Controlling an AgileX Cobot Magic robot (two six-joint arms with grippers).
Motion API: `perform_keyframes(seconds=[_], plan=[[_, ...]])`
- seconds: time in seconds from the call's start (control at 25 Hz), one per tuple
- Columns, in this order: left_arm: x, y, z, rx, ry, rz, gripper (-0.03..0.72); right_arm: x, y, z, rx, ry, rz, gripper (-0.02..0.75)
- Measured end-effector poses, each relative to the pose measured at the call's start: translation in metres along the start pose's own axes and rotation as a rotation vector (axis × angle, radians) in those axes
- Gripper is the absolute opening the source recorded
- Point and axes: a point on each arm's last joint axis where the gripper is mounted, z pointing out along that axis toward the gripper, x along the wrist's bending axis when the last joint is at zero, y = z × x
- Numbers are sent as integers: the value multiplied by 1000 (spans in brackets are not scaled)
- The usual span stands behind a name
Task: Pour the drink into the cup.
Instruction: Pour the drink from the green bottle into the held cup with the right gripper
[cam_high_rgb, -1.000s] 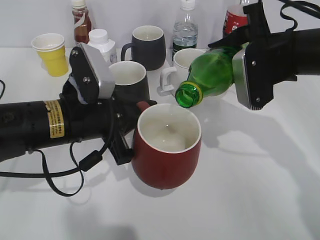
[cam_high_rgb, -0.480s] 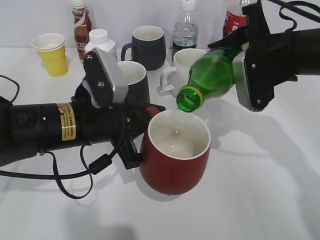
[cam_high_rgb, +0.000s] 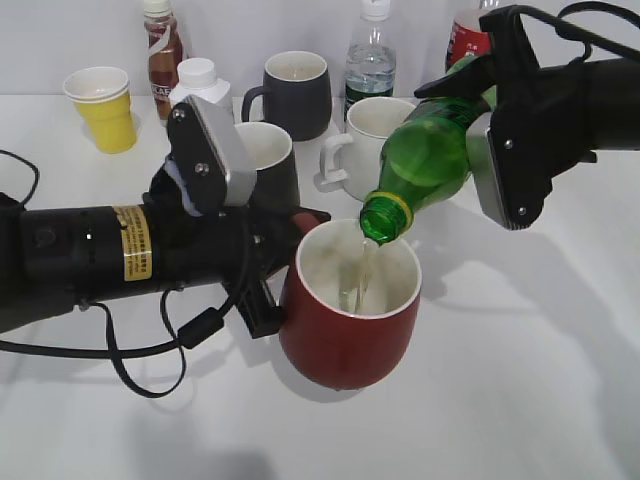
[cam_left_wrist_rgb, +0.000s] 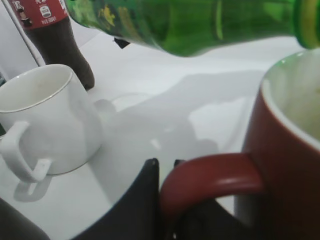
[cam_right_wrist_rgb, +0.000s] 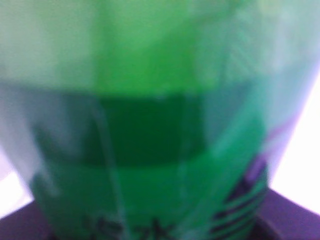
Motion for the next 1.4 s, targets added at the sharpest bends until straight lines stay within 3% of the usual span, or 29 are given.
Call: perform_keyframes(seconds=[1.4], plan=[[-4, -10, 3, 80, -55, 72, 56, -2, -1, 0, 6, -12, -61, 407]])
